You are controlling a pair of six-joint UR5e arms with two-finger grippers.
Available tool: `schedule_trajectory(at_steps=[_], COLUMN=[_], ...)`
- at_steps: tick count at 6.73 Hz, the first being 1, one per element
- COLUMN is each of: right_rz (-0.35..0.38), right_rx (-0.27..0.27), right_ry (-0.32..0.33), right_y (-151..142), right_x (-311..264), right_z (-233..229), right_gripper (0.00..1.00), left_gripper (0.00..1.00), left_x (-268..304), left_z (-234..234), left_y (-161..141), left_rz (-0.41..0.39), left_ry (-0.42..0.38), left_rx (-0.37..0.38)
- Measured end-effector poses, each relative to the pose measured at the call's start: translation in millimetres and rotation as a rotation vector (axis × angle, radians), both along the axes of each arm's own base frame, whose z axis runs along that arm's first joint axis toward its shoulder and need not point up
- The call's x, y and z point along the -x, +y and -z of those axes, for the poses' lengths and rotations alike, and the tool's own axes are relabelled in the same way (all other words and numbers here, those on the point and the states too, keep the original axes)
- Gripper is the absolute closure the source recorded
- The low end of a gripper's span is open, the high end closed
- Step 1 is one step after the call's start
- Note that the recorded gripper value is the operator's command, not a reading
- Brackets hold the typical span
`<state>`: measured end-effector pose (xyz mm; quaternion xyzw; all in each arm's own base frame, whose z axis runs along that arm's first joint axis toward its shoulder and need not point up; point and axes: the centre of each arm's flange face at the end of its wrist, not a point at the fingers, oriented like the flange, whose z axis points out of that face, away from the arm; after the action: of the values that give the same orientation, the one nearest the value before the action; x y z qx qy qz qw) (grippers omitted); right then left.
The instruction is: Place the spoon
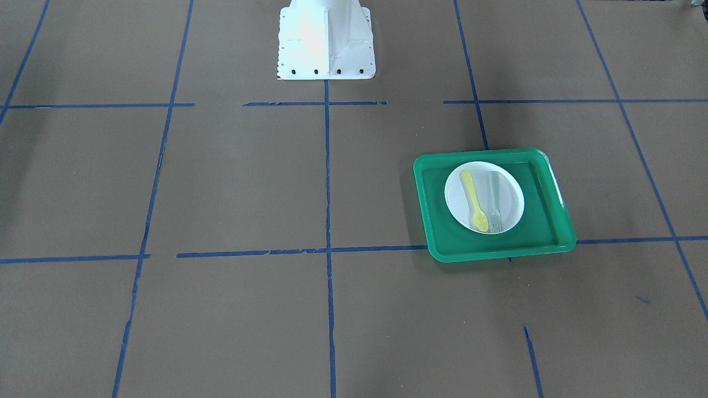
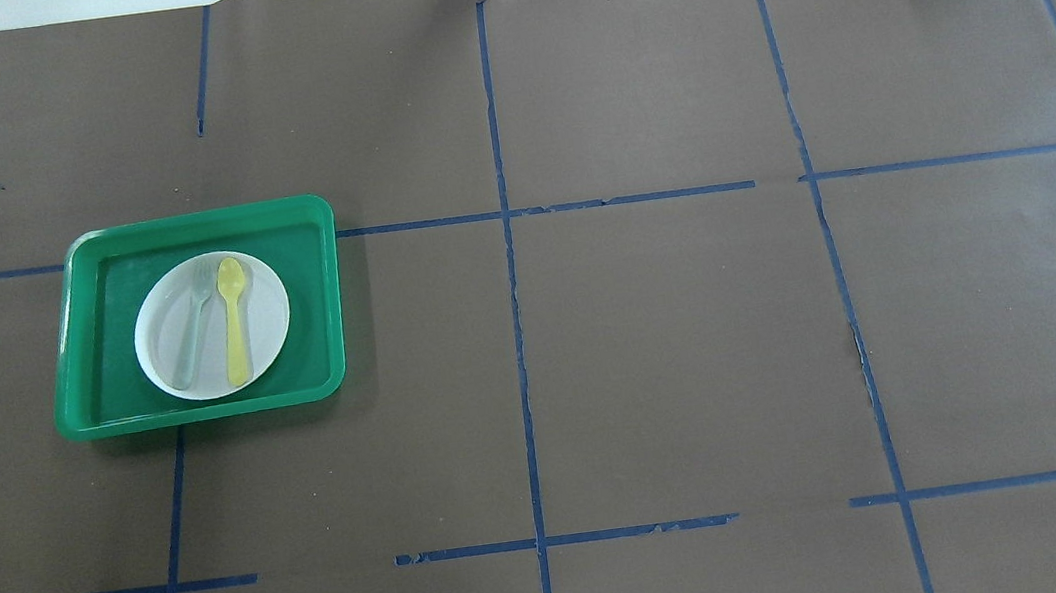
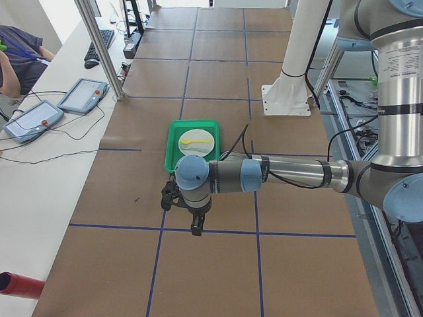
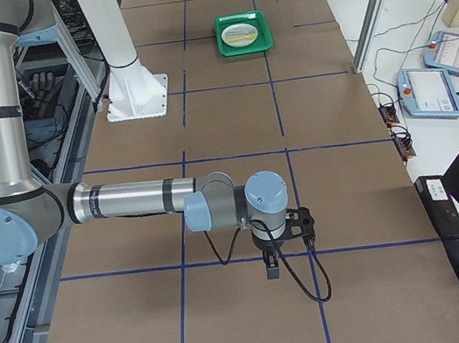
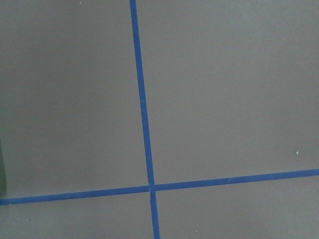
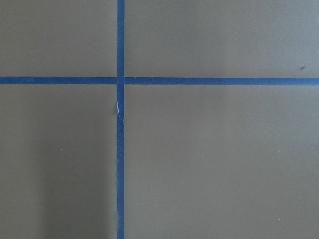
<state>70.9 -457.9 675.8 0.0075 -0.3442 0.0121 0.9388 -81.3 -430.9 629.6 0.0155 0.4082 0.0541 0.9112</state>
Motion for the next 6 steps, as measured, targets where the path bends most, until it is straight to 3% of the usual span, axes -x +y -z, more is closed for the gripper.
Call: schedule_trajectory(at_steps=[3,5,6], right_rz=[0.0,0.0,0.0], right_rx=[0.001,0.001,0.002], right_ry=[0.0,0.0,0.0], right_y=[0,0,0], right_x=[0,0,0], right_z=[0,0,0], right_gripper=[0.0,0.0,0.0], left_gripper=[0.0,0.0,0.0], left_x=[0,-32,-69], left_z=[16,55,78], left_y=[-8,-42,-57], left_rz=[-0.006,-0.056,-0.068], left_ry=[-0.002,-0.006,0.007], left_rx=[-0.055,-0.238,-0.277])
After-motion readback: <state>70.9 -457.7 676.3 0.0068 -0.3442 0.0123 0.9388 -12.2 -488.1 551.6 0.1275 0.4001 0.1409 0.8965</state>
